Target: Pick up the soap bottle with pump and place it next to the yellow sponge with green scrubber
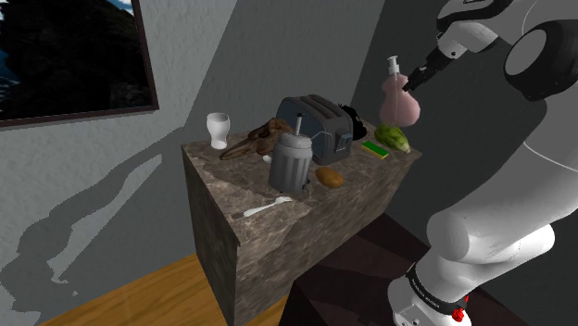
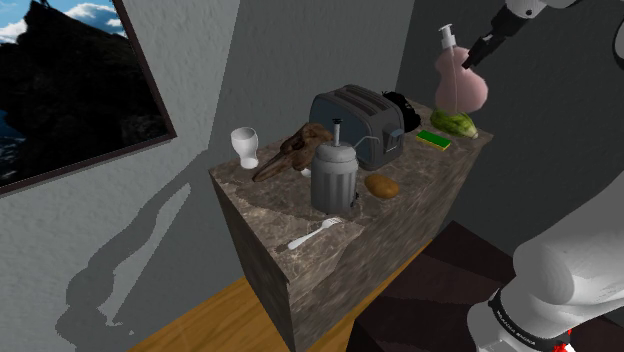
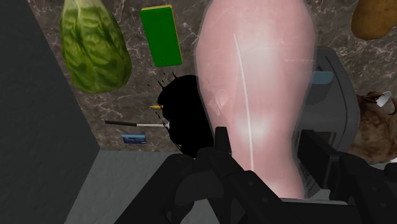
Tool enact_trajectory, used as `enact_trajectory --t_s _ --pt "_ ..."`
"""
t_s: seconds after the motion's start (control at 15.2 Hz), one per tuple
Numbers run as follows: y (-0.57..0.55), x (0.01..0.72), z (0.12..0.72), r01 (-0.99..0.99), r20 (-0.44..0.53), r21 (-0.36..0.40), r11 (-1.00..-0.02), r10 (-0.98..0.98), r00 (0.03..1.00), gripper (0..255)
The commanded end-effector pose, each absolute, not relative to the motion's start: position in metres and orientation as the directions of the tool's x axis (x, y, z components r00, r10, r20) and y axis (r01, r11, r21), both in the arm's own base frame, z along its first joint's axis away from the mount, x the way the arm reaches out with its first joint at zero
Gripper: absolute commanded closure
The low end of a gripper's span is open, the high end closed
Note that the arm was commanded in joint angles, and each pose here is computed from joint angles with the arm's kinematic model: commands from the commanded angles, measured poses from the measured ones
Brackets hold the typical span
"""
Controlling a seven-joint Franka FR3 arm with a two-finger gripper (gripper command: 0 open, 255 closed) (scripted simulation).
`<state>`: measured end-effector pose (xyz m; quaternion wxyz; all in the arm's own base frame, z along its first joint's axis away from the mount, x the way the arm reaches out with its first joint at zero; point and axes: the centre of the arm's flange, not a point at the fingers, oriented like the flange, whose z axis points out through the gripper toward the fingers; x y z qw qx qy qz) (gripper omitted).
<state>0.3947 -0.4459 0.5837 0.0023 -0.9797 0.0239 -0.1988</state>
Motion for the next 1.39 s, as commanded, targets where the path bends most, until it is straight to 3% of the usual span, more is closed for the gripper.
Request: enact_trajectory --t_s 0.0,1.32 --pt "-0.447 0.395 0.573 -0.046 0.391 -0.013 -0.999 -0.048 0.919 255" --pt "-0.447 0.395 0.468 -0.046 0.391 -0.013 -0.999 -0.048 0.919 255"
